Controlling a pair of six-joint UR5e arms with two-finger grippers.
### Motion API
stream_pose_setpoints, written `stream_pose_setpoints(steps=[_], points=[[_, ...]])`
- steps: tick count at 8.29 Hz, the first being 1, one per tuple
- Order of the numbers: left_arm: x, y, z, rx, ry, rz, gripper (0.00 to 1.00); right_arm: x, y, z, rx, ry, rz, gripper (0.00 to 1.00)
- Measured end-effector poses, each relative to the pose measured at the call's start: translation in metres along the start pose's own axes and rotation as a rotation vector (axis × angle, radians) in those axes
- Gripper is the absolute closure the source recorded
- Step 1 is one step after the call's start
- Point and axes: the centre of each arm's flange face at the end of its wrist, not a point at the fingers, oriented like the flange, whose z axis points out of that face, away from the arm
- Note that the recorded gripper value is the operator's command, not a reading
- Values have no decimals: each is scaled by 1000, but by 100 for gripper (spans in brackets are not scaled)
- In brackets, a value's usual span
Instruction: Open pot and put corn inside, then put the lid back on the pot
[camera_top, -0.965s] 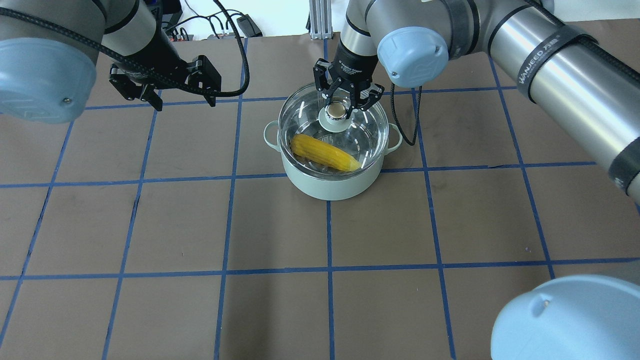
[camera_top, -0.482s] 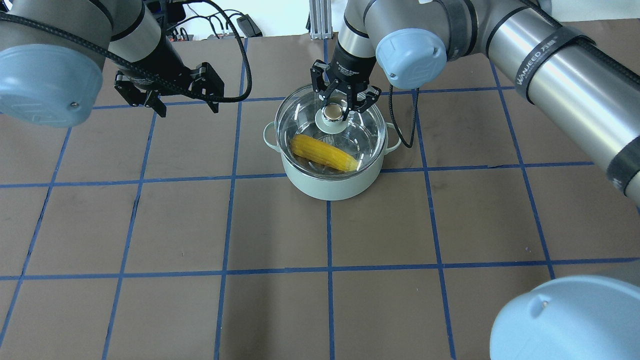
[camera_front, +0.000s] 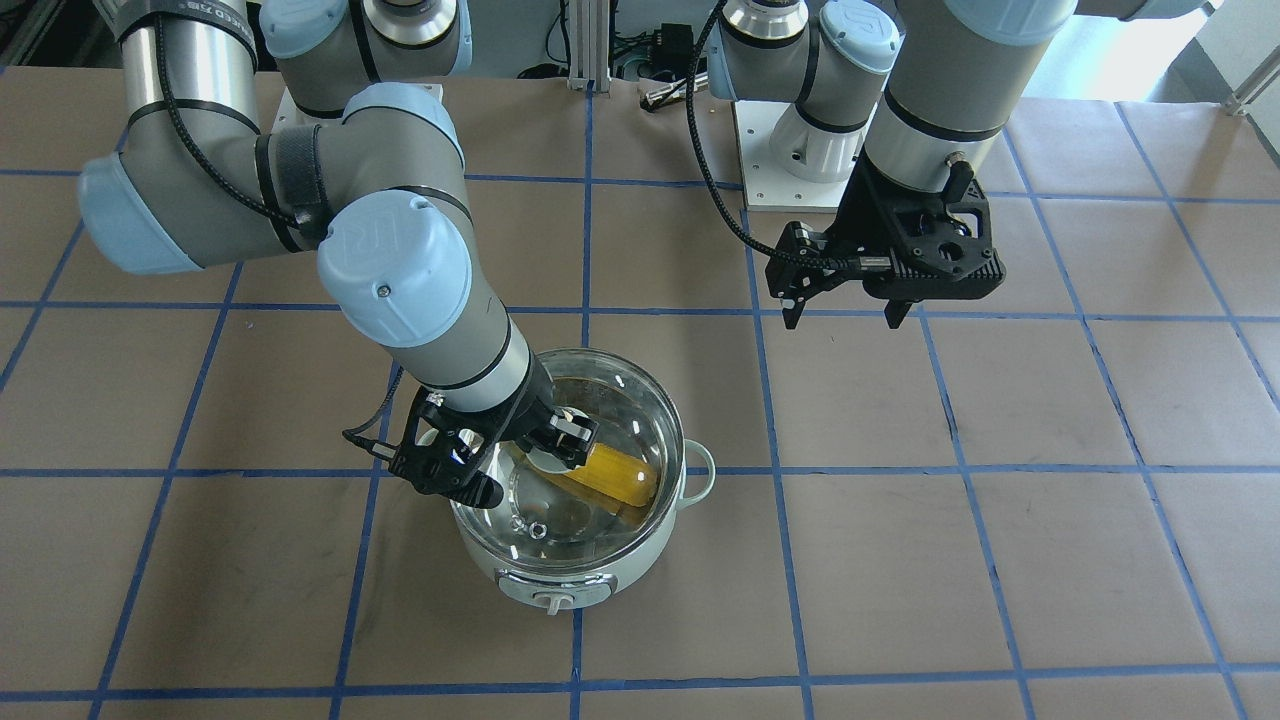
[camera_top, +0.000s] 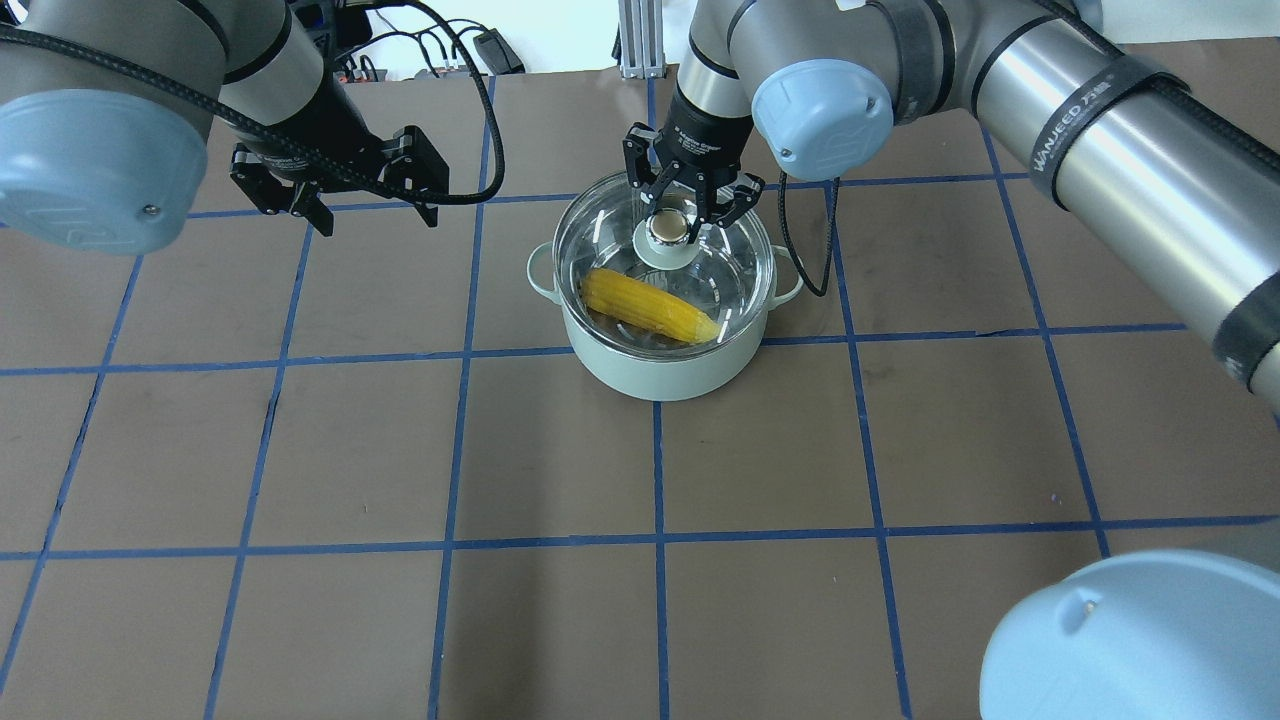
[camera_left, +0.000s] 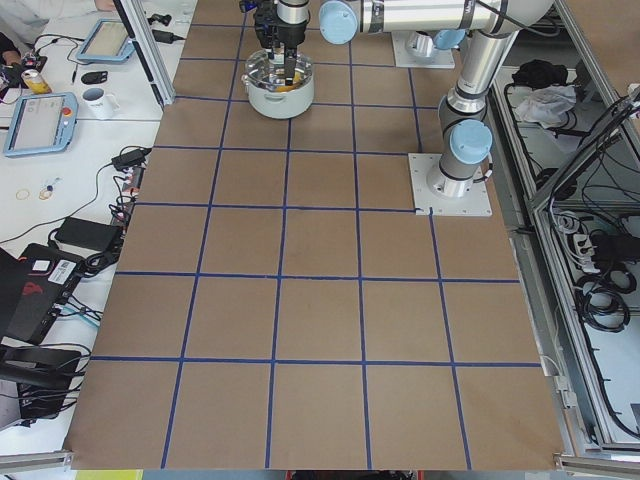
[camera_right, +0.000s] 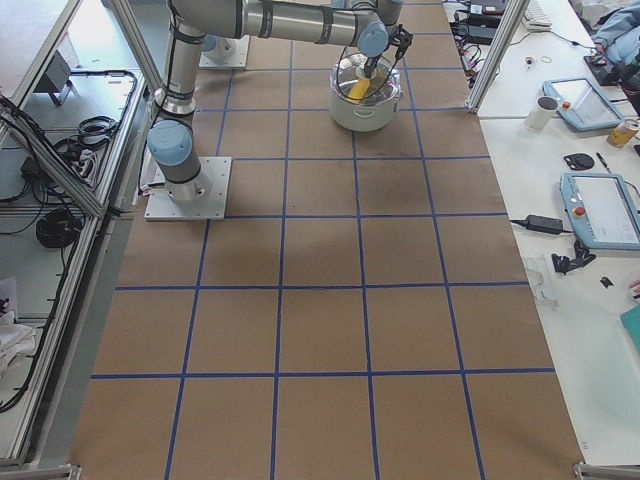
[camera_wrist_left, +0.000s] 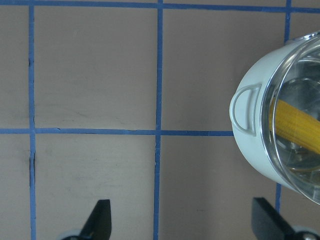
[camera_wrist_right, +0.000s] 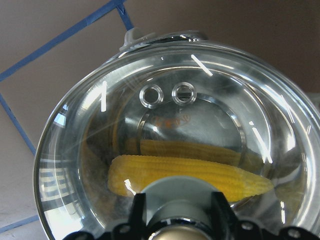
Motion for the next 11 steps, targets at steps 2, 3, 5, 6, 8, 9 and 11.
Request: stream_pose_setpoints(steps=[2,3,5,6,8,9,11], points=[[0,0,1,-2,0,-2,0,0,0,-1,1,1,0,53],[0,0,1,-2,-1,0,0,0,0,-1,2,1,-1,48],[0,0,1,-2,-1,-4,0,1,1,-1,3,3,-5,22],[0,0,2,-3,-2,-3,0,1,1,-1,3,2,-6,13],[0,3,9,-17,-2,-5,0,0,1,0,-1,-2,-7,5],[0,4,12,-23,-2,-6,0,0,1,0,-3,-4,-7,5],[0,5,14,-26,-1,-6,0,0,2,-3,1,-10,-11,5]])
